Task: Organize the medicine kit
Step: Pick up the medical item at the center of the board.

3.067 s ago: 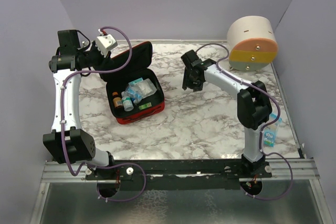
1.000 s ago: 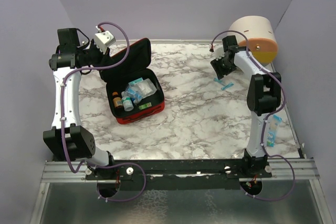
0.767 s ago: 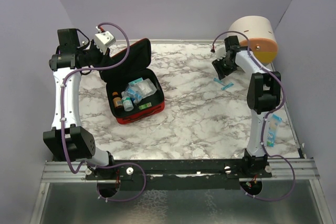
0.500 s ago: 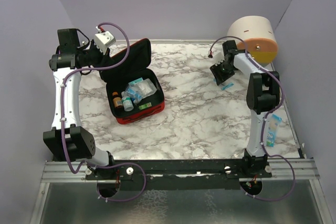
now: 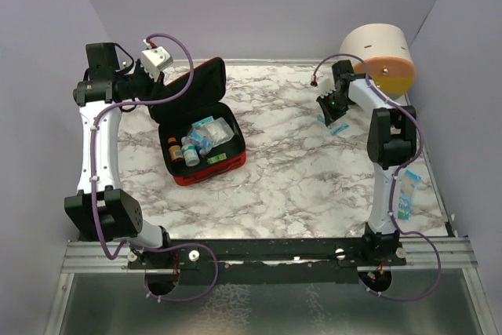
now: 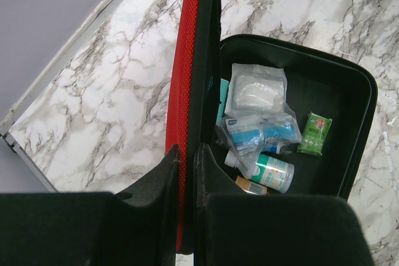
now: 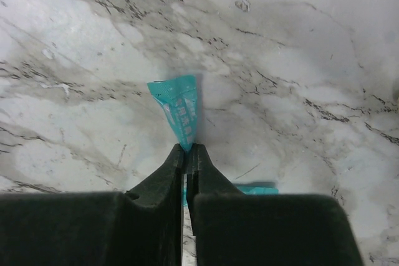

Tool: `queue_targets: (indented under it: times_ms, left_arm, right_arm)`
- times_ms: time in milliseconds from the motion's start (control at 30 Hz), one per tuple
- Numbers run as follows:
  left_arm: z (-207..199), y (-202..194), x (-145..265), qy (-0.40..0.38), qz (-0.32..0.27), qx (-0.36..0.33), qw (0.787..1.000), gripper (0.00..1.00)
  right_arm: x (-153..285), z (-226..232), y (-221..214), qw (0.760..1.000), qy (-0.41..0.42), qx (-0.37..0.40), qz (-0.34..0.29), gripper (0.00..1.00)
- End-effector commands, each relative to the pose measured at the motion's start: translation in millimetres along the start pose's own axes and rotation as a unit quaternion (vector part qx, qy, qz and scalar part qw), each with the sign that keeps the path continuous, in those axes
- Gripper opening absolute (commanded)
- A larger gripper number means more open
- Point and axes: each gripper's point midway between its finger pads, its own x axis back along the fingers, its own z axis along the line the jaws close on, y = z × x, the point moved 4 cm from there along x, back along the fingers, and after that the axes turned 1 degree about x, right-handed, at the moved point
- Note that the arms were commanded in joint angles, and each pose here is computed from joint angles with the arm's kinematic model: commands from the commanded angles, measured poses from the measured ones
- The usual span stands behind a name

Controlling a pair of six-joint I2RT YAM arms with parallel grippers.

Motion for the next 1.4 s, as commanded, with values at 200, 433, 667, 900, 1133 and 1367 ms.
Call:
queue_targets:
  times_ms: [200,433,667,900,1133,1367]
  left_arm:
    - [-1.7,-31.3,-8.0,-0.003,0.061,0.037,0.997,0.0]
    - [-3.2,-35.5,-7.3,0.001,0.068,0.046,0.997,0.0]
    - [-3.3,-35.3,-6.1,0.004,0.07,0.041,0.997,0.0]
    - [-2.6,-35.2,-6.9,0.003,0.069,0.04,0.997,0.0]
    - [-3.5,-36.8,-7.2,0.001,0.07,0.04,0.997,0.0]
    - [-5.6,-38.7,-7.1,0.001,0.072,0.047,0.996,0.0]
  right_arm:
    - [85.3,56.8,96.1,0.984,0.067,0.011,-0.167,0.01]
    - [140.2,178.6,175.7,0.948,0.144,0.073,-0.274,0.01]
    - [178.7,250.0,220.1,0.902,0.217,0.082,-0.365,0.01]
    - [192.8,288.1,224.1,0.888,0.272,0.091,-0.359,0.01]
    - [200.0,320.1,229.5,0.858,0.373,0.004,-0.353,0.01]
    - [192.0,338.2,234.0,0.826,0.435,-0.129,-0.336,0.01]
